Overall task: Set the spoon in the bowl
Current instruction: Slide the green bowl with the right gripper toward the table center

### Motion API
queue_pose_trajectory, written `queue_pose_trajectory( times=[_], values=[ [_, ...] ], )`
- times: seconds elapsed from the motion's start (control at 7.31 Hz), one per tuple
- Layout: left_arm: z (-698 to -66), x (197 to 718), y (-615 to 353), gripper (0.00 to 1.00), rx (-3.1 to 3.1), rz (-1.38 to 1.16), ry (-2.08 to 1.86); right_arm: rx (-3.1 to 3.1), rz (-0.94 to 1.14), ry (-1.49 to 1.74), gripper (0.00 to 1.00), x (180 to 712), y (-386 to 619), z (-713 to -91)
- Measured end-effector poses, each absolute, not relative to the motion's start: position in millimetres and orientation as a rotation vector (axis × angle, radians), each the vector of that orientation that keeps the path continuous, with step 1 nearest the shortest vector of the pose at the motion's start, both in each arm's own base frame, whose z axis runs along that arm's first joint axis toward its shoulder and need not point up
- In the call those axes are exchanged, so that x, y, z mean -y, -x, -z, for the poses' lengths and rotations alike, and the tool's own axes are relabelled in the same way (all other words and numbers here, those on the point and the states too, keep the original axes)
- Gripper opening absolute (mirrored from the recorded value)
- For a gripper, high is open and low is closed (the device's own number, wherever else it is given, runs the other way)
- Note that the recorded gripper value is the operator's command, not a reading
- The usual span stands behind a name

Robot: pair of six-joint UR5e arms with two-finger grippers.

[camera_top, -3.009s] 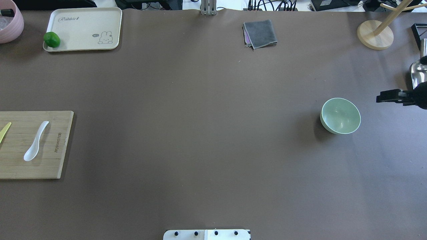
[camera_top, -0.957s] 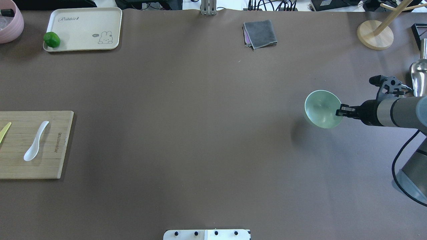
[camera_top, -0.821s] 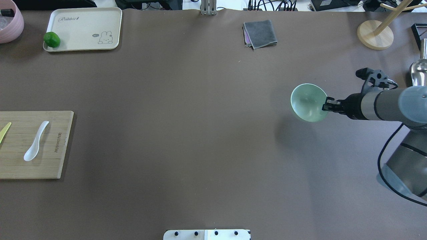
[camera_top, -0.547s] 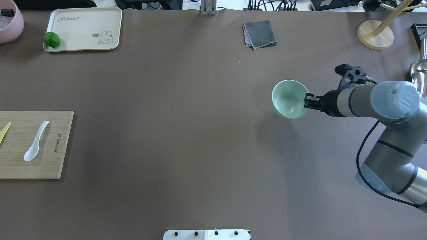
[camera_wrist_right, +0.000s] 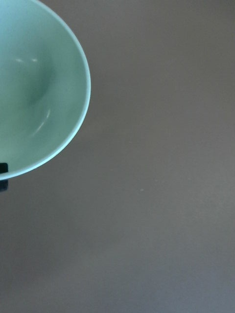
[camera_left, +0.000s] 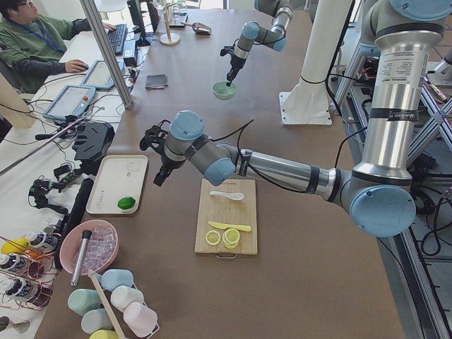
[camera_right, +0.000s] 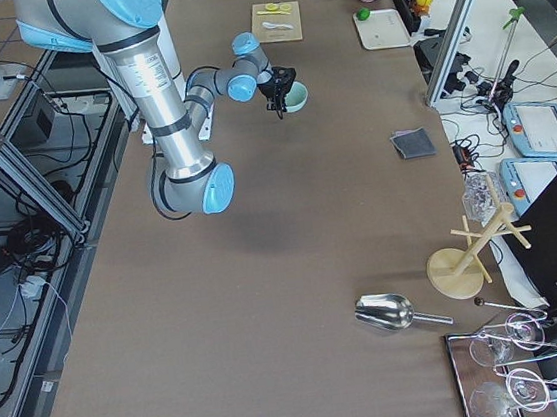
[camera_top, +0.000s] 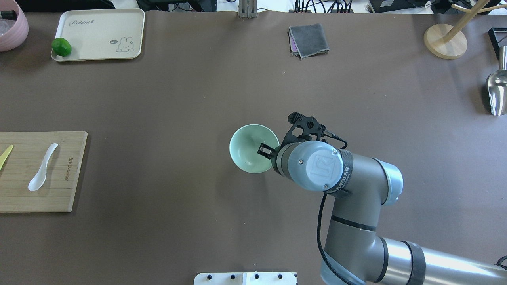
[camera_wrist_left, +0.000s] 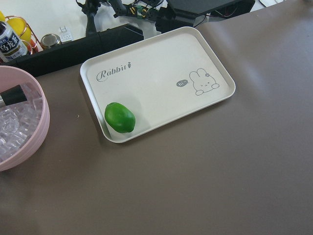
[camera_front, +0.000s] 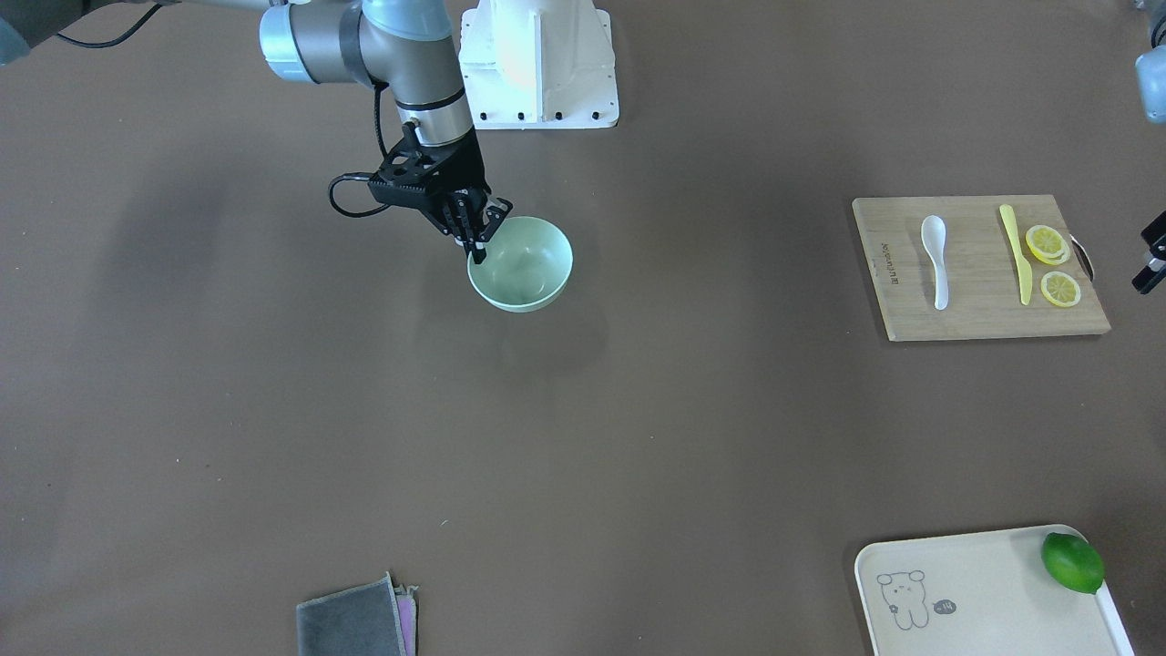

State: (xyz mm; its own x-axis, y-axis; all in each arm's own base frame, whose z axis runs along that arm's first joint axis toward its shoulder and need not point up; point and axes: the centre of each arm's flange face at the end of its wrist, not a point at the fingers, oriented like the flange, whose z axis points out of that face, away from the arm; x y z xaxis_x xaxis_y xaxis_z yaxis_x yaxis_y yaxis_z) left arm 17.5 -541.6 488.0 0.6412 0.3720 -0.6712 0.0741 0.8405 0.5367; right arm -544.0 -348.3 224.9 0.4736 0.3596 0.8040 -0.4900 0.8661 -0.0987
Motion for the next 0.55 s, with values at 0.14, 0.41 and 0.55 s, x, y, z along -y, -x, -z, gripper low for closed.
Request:
queue_pose_trajectory(
  times=[0.14, 0.41, 0.55],
  values=[
    [-488, 541, -17, 0.98, -0.869, -0.18, -0.563, 0.941, -0.514, -0.155, 0.64, 337, 554, -223],
    [-489, 541, -18, 0.98, -0.869, -0.18, -0.562, 0.927, -0.506, -0.165, 0.99, 331, 563, -227],
    [-489, 541, -18, 0.98, -0.87, -0.18, -0.562, 0.92, -0.507, -0.176, 1.0, 332, 565, -228]
  ],
)
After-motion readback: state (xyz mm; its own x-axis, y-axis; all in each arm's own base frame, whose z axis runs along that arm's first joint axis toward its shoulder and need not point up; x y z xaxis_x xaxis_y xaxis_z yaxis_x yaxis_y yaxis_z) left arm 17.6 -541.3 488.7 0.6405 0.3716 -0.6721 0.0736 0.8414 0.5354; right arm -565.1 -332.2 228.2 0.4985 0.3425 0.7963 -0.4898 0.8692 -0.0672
